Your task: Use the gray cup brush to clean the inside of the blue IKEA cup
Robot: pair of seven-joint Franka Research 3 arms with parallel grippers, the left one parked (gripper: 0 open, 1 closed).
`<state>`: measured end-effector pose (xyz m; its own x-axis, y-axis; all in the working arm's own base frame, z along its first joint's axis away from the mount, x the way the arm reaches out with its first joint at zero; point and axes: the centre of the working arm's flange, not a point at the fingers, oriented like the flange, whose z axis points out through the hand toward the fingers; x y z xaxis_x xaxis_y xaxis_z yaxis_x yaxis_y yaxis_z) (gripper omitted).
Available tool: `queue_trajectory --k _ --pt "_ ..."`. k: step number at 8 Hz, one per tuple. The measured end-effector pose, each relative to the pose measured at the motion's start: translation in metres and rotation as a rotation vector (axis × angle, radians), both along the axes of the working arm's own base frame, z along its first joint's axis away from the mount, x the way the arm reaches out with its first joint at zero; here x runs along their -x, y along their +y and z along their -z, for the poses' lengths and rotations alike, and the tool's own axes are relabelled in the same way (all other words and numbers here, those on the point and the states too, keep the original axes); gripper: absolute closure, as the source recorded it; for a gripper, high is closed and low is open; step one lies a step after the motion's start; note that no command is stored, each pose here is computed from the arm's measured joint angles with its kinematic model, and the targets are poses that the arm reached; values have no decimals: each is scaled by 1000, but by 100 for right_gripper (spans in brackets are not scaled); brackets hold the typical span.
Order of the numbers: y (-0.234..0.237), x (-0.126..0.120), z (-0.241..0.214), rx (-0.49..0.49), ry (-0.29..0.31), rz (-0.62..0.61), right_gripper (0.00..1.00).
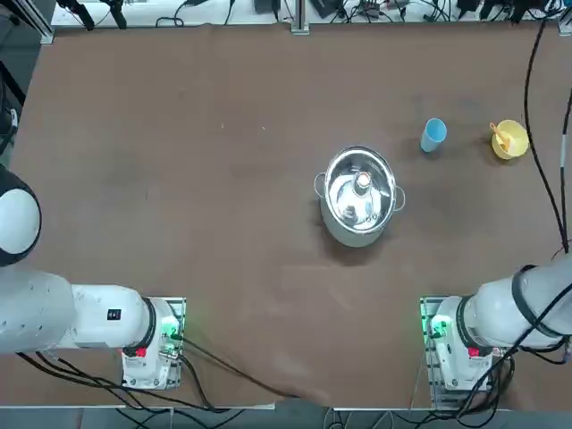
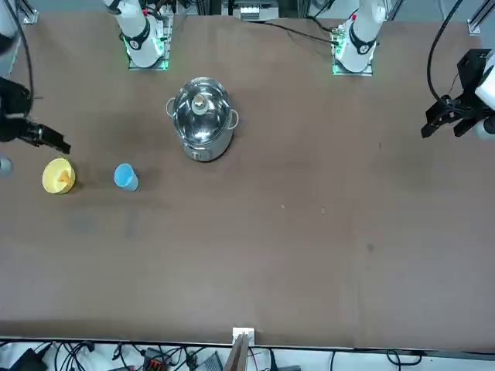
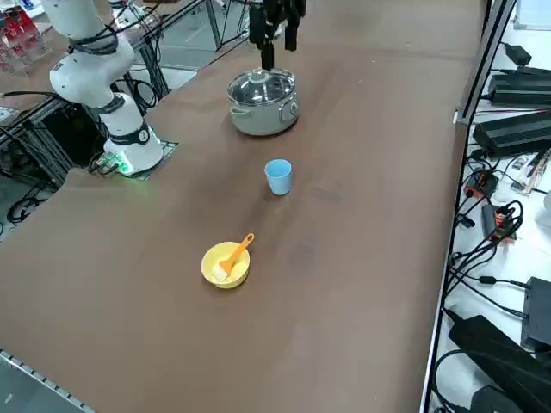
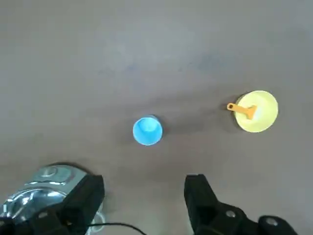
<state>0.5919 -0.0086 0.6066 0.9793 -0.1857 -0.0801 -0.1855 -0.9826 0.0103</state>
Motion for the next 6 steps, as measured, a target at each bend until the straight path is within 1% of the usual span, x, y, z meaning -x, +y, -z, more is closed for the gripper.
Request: queue_trajectory --k 3,5,6 --pt "9 29 -22 2 -20 -36 0" --pt "2 55 -25 -5 -31 -94 0" --pt "-4 66 -25 -11 -51 -115 0"
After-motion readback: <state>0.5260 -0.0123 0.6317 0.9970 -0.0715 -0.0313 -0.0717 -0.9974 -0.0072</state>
